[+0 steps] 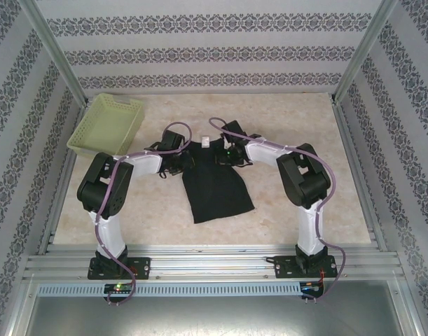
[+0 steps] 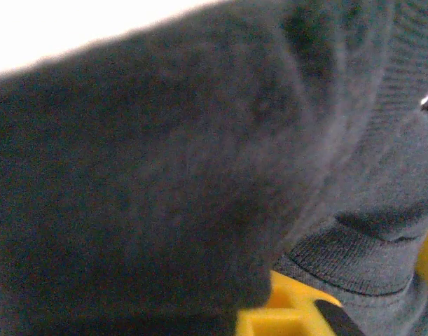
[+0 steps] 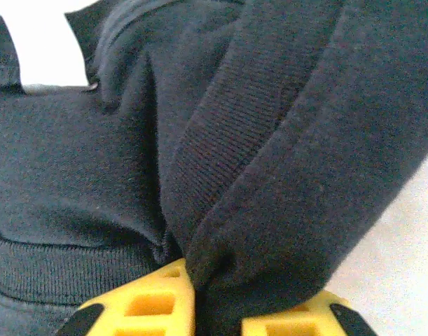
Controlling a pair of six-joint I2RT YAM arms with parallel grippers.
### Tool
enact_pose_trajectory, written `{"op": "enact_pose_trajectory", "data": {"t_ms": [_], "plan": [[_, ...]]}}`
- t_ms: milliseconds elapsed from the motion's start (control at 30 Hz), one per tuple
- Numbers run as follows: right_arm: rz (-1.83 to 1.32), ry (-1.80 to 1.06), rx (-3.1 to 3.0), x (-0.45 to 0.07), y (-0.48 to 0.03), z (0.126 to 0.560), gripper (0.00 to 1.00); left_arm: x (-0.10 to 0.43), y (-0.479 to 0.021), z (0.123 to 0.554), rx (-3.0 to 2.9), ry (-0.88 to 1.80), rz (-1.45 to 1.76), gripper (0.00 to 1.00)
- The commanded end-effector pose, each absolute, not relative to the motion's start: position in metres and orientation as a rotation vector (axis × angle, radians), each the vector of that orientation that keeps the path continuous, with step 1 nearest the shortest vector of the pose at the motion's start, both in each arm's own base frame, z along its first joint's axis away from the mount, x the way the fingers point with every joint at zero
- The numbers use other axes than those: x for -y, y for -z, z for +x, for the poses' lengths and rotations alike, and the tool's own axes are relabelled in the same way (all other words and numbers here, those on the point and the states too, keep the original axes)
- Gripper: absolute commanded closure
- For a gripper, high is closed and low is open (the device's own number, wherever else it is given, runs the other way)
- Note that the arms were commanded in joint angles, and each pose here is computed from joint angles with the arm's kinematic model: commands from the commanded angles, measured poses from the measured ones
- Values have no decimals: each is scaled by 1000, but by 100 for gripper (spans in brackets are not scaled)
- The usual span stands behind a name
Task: Fold the inside-out t-shirt
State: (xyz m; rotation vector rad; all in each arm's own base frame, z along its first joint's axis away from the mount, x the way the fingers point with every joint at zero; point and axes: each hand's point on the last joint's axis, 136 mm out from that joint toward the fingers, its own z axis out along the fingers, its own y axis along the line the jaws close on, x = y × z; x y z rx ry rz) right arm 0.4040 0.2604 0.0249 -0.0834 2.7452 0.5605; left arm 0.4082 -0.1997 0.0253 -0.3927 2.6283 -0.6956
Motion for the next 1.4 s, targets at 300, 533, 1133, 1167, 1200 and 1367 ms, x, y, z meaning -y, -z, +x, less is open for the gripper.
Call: {"op": "enact_pose_trajectory", "data": {"t_ms": [300, 533, 1133, 1167, 1200, 1367], "plan": [[56, -755, -2593, -243, -73, 353, 100, 210, -85, 384, -2459, 847, -197, 100], [81, -793, -2456, -235, -124, 390, 100, 205, -136, 409, -2350, 897, -191, 100], [-43, -721, -2205, -243, -192, 439, 100, 216, -253, 419, -2069, 964, 77, 100], [-40, -718, -2225, -242, -176, 425, 100, 227, -238, 400, -2086, 999, 116, 100], [-36, -726, -2243, -242, -162, 410, 100, 240, -221, 378, -2119, 1036, 163, 100], [-53, -725, -2354, -236, -108, 339, 100, 267, -154, 292, -2265, 1121, 271, 100]]}}
